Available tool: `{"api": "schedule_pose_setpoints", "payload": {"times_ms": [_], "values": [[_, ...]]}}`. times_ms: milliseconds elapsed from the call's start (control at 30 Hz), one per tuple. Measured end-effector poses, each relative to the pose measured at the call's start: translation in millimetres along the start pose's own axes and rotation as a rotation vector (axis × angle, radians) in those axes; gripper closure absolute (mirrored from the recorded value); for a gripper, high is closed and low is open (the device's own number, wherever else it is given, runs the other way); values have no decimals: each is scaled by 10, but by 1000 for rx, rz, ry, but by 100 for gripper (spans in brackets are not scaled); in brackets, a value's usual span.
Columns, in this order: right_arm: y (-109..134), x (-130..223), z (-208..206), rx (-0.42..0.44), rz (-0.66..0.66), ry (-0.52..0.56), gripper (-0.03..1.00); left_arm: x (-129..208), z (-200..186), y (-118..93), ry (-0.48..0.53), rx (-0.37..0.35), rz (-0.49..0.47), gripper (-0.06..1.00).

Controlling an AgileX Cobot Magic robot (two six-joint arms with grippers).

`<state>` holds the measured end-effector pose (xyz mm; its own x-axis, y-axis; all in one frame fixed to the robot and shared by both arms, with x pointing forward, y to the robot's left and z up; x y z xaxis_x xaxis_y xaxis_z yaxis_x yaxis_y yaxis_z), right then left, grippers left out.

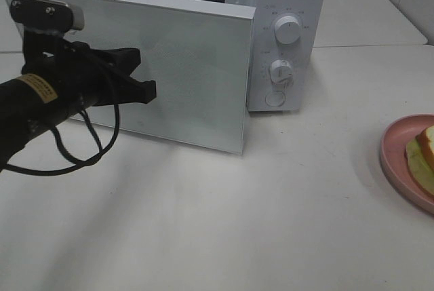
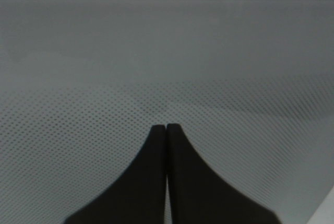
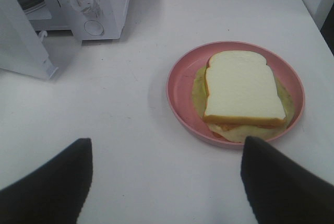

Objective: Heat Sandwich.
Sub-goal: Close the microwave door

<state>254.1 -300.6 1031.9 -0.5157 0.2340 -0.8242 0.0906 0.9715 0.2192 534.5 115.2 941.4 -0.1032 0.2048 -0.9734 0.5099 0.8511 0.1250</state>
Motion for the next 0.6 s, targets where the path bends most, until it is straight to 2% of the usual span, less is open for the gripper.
{"api": "schedule_pose_setpoints", "payload": {"times_ms": [133,600], "values": [[0,0,0,0,0,0,21,-81,183,-113,-15,-7,18,94],[0,0,0,0,0,0,21,-241,645,-202,-8,-60,-30,94]]}}
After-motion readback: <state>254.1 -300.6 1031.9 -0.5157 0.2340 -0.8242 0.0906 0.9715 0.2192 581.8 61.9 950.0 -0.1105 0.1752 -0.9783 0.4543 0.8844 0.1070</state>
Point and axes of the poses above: a point on each arm's last joint axis where the gripper is mounted, z pointing out along that axis toward the gripper, y along the wrist's bending axis when the last joint is at zero, x = y × z, the point moved 3 cm from there along z, pointing out along that axis toward the gripper, and after that the axes turned 11 degrees about z, right-handed, at the moved point
